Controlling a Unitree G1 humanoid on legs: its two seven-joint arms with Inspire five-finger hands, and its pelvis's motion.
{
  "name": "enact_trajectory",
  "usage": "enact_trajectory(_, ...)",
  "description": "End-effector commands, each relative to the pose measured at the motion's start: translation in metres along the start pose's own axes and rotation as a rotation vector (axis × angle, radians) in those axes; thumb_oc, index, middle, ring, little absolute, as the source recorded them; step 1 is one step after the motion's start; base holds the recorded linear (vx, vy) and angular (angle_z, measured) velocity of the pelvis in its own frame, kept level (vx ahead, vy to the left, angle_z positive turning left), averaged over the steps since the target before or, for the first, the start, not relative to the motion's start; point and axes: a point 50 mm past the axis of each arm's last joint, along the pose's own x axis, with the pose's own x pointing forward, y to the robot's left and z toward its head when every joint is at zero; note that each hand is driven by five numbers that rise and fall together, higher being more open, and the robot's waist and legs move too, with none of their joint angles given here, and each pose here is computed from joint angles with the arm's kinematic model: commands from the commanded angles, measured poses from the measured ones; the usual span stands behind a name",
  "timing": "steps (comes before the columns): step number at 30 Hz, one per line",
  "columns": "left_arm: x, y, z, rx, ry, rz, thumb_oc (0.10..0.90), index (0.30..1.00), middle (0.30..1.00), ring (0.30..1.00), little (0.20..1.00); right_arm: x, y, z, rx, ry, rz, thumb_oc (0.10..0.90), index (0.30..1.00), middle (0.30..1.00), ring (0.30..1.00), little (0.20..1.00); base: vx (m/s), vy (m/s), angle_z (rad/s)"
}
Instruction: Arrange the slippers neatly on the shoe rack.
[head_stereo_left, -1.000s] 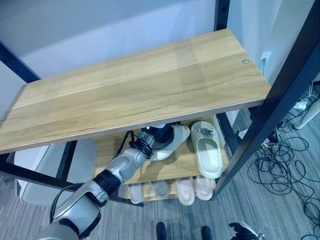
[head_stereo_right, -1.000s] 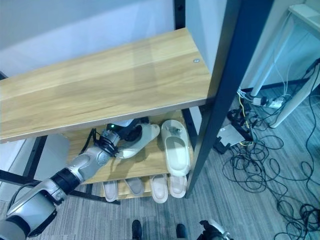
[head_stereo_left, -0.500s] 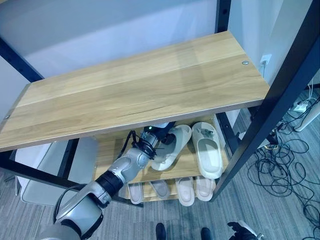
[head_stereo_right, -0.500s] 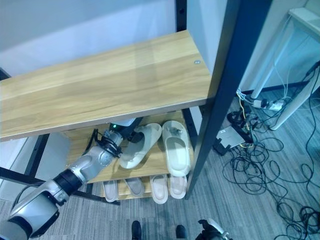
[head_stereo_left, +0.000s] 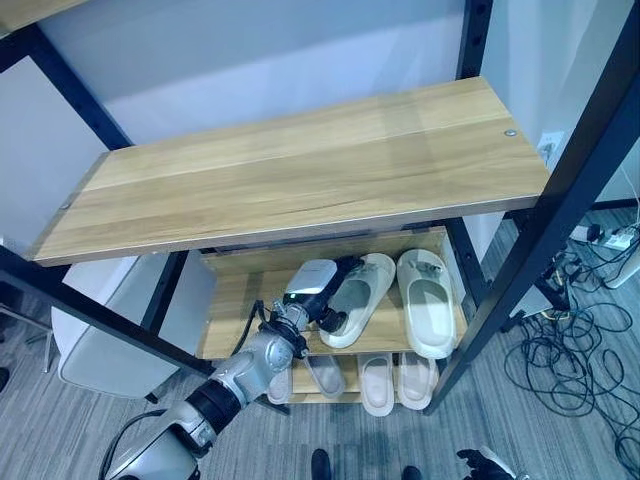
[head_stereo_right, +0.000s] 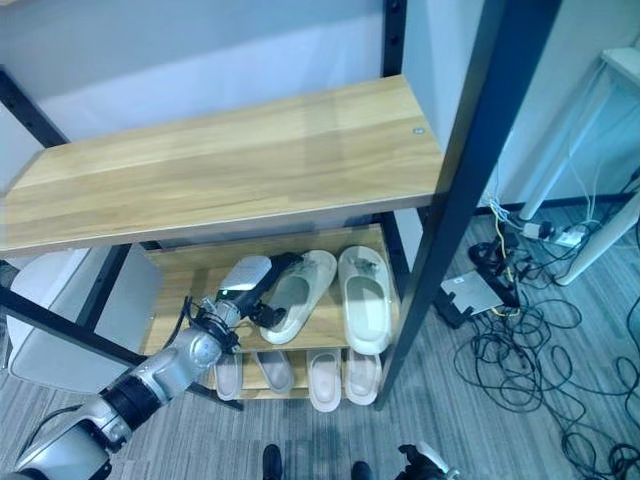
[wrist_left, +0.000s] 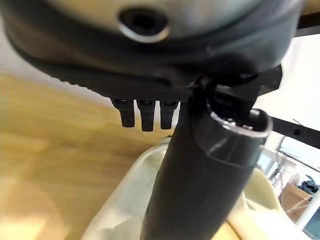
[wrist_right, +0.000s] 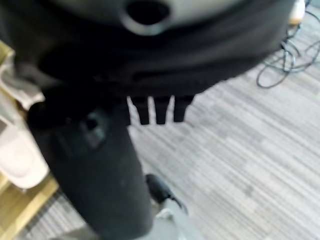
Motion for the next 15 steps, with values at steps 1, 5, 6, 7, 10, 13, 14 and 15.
enact_trajectory(1, 0.015, 0.057, 0.007, -0.065, -0.069, 0.207, 0.8, 0.9, 0.9, 0.9, 0.9, -0.001, 0.007, -0.001, 0.018, 0.008, 0.004, 0.8, 0.9, 0.9, 0.9, 0.9, 0.0, -0.007, 0.04)
enact_trajectory(5, -0.006, 0.045, -0.017, -0.354, 0.047, 0.239, 0.8, 0.9, 0.9, 0.9, 0.9, -0.002, 0.013, -0.003, 0.045, 0.022, 0.023, 0.8, 0.9, 0.9, 0.9, 0.9, 0.0, -0.004, 0.01)
enact_trajectory(6, -0.01, 0.042, -0.02, -0.391, 0.066, 0.244, 0.8, 0.9, 0.9, 0.9, 0.9, -0.002, 0.013, -0.002, 0.051, 0.022, 0.023, 0.8, 0.9, 0.9, 0.9, 0.9, 0.0, 0.0, 0.0)
enact_trajectory(7, -0.01, 0.042, -0.021, -0.392, 0.067, 0.243, 0.8, 0.9, 0.9, 0.9, 0.9, -0.002, 0.013, -0.002, 0.05, 0.022, 0.024, 0.8, 0.9, 0.9, 0.9, 0.9, 0.0, -0.016, 0.09)
enact_trajectory(10, -0.024, 0.035, -0.034, -0.452, 0.125, 0.241, 0.8, 0.9, 0.9, 0.9, 0.9, -0.001, 0.016, 0.002, 0.064, 0.017, 0.032, 0.8, 0.9, 0.9, 0.9, 0.9, 0.02, -0.019, 0.17)
enact_trajectory(13, -0.031, 0.029, -0.04, -0.48, 0.159, 0.227, 0.8, 0.9, 0.9, 0.9, 0.9, -0.002, 0.018, 0.001, 0.067, 0.023, 0.039, 0.8, 0.9, 0.9, 0.9, 0.9, 0.03, -0.008, 0.07)
enact_trajectory(14, -0.033, 0.028, -0.041, -0.485, 0.165, 0.222, 0.8, 0.9, 0.9, 0.9, 0.9, -0.002, 0.018, 0.0, 0.069, 0.026, 0.038, 0.8, 0.9, 0.9, 0.9, 0.9, 0.03, -0.007, 0.04)
enact_trajectory(15, -0.035, 0.026, -0.043, -0.482, 0.175, 0.215, 0.8, 0.9, 0.9, 0.9, 0.9, -0.002, 0.019, 0.0, 0.072, 0.027, 0.041, 0.8, 0.9, 0.9, 0.9, 0.9, 0.04, -0.001, 0.01)
